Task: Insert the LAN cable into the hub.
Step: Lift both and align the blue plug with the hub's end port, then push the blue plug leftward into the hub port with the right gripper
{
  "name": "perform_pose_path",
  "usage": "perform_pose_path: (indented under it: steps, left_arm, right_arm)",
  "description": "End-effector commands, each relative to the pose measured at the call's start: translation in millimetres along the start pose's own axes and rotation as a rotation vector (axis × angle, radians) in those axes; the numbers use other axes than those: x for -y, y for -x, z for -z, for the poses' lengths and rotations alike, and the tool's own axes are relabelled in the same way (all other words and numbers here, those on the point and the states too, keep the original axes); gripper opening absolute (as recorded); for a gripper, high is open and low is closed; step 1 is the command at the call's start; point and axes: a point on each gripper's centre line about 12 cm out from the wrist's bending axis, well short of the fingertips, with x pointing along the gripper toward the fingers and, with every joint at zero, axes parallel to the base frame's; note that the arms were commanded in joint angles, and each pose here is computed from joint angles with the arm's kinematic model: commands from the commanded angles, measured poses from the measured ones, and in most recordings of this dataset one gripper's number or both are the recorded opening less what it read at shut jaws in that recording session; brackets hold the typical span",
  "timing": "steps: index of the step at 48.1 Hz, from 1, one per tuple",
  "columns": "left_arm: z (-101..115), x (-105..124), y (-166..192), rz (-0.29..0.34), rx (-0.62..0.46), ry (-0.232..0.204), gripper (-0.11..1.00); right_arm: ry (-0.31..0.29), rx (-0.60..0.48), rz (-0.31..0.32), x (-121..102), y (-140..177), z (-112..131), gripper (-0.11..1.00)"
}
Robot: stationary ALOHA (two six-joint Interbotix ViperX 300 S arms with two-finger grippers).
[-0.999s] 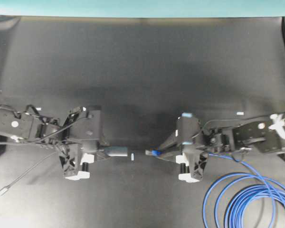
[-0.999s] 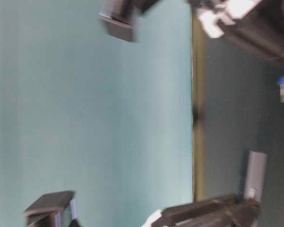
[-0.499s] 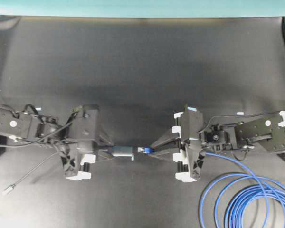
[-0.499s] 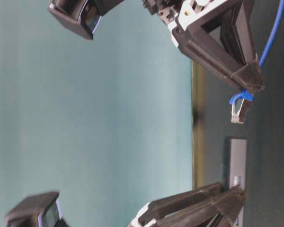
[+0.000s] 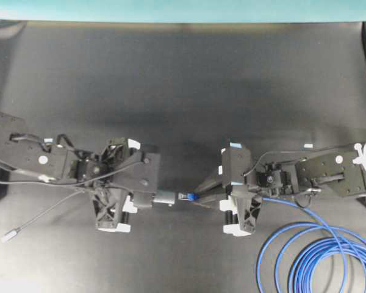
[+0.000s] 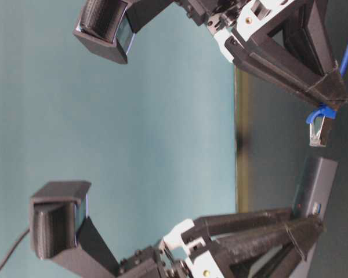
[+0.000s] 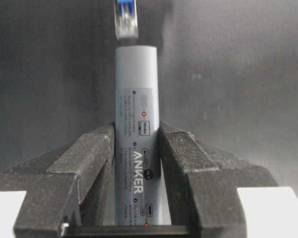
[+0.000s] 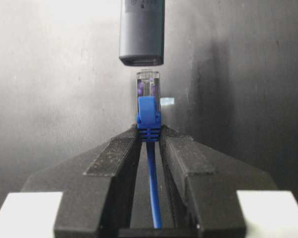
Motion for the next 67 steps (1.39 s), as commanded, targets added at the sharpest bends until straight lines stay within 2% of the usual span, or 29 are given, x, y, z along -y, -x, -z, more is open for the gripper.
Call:
perform_pose_path:
  steps: [1,19,48,67]
  left_arm:
    - [-11.4,-3.6,3.0,-0.007,0.032,0.002,0.28]
    - [-11.5,-5.4,3.0,-0.011,0.034,0.0,0.28]
    - [-12.7,-1.0,3.2,-0.001,0.064,-0.018,0.28]
    - [-13.8,-1.6,0.4,-0.003,0.058,-0.017,0.28]
  right_arm:
    - [0.011,0.016,-0.008,-3.2,-0.8,-6.5,0.12]
    - [0.034,0.027,-0.007,-3.2,-5.1,-12.3,0.12]
    - [0.018,0.033,0.013,6.0,-5.8,-14.2,0.12]
    - [0.02,0.053,0.009,4.1,-12.8,-24.8,0.12]
